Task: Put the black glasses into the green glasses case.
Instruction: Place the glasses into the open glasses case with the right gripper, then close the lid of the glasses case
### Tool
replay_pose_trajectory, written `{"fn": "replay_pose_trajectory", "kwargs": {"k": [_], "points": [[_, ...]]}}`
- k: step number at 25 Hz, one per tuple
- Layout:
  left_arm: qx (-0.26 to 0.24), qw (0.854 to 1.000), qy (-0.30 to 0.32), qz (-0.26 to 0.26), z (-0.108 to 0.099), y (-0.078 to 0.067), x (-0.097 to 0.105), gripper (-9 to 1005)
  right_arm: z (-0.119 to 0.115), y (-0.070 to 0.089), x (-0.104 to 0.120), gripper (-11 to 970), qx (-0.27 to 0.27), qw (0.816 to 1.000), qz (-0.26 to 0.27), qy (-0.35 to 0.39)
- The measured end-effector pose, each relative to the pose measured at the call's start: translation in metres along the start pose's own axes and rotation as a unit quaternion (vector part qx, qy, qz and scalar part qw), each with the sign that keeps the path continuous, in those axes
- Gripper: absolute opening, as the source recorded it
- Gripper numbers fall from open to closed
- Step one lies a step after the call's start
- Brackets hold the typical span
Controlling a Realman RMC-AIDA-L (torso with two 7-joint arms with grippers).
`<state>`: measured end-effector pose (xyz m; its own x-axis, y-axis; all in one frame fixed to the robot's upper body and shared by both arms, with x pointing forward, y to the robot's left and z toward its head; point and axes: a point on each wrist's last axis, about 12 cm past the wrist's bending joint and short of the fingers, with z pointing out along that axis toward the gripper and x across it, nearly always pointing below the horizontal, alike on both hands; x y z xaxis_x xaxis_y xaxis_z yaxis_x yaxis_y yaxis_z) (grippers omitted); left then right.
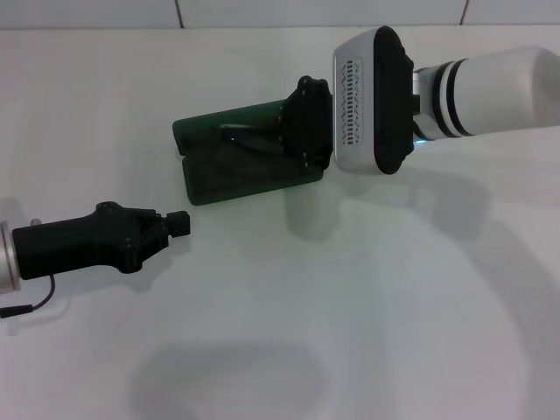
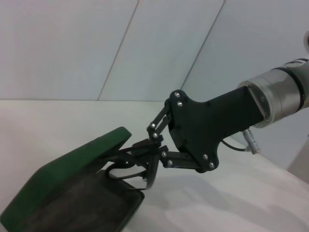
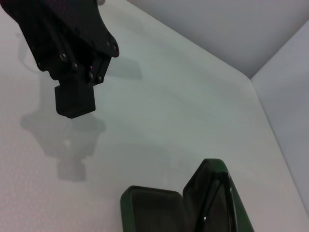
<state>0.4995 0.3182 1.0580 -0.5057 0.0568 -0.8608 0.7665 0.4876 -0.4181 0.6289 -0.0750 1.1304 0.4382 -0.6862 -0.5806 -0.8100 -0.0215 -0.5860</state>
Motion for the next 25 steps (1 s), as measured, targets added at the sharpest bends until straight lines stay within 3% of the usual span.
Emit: {"fn": "replay_pose_trajectory", "kwargs": {"k": [10,14,19,25], "points": [[0.004,1.0,-0.001,-0.001,0.001,-0.001,0.001,83,-0.001,0.0,-0.003,224,0.004,1.0,0.002,-0.006],[0.005,1.0,-0.001,-0.004,0.001,-0.002,0.001,84,-0.007,0.0,-0.004,227,0.021,0.999,0.028,-0.026],[0.002,1.0,-0.006,-0.024,0.002,-0.001,0.0,86,-0.044,0.004,0.018,245,0.056,0.983,0.15,-0.093],[-0.005,0.999,0.0,-0.046,0.014,0.007,-0.015,89,-0.101,0.039,0.08,277,0.056,0.924,0.331,-0.18]]}}
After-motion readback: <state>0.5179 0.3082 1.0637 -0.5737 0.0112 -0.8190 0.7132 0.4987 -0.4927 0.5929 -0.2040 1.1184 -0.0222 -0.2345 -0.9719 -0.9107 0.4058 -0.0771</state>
